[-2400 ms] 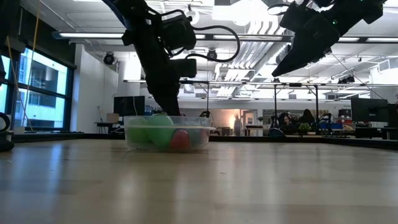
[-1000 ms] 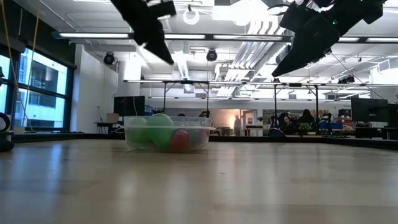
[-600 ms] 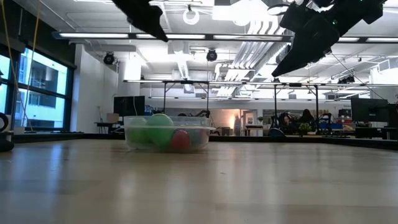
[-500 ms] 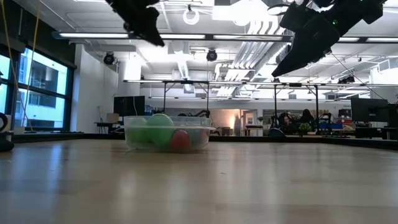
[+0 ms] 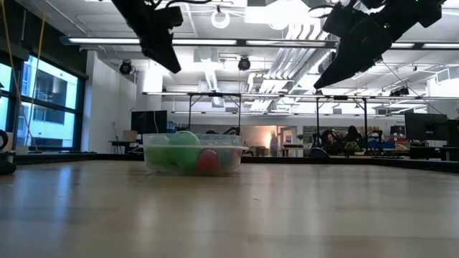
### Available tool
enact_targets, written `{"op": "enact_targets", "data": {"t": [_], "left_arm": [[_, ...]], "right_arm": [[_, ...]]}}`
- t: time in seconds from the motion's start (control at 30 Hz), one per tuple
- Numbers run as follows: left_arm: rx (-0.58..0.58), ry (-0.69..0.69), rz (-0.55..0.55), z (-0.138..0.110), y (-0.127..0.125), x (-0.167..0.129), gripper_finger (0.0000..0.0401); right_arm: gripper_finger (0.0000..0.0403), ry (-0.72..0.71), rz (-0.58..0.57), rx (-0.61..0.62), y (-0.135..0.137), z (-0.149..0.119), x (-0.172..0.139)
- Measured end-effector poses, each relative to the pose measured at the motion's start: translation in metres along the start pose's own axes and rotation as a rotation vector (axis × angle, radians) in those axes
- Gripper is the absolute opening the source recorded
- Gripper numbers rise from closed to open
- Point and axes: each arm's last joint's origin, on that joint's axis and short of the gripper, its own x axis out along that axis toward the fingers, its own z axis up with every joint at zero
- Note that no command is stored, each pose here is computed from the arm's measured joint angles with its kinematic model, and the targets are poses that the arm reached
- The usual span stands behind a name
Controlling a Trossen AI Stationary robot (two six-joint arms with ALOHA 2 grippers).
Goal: Pick and placing Produce into tupperware
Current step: Return to Home Position
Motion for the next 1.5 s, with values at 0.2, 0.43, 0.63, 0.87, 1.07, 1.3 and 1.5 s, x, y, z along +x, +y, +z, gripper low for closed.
{"op": "enact_targets", "data": {"t": [0.2,0.43,0.63,0.87,1.07,1.3,1.5], "left_arm": [[-0.053,-0.143,-0.094,0.009,0.000,-0.013,0.0214],[-0.025,-0.289,-0.094,0.003,0.005,-0.059,0.0124],[-0.010,-0.450,-0.034,-0.014,0.012,-0.113,0.0041],[-0.100,-0.536,-0.066,-0.038,0.011,-0.139,0.0013],[-0.168,-0.539,-0.196,-0.057,0.004,-0.138,0.0013],[-0.254,-0.595,-0.205,-0.080,0.002,-0.149,0.0008],[-0.235,-0.614,-0.189,-0.101,0.000,-0.157,0.0001]], "right_arm": [[0.0079,0.000,0.000,0.000,0.000,0.000,0.000],[0.0079,0.000,0.000,0.000,0.000,0.000,0.000],[0.0079,0.000,0.000,0.000,0.000,0.000,0.000],[0.0079,0.001,0.000,0.000,0.000,0.000,0.000],[0.0079,0.001,0.000,0.000,0.000,0.000,0.000],[0.0079,-0.008,-0.014,0.002,-0.001,0.001,0.000],[0.0079,-0.021,0.002,0.109,0.000,0.002,0.000]]}}
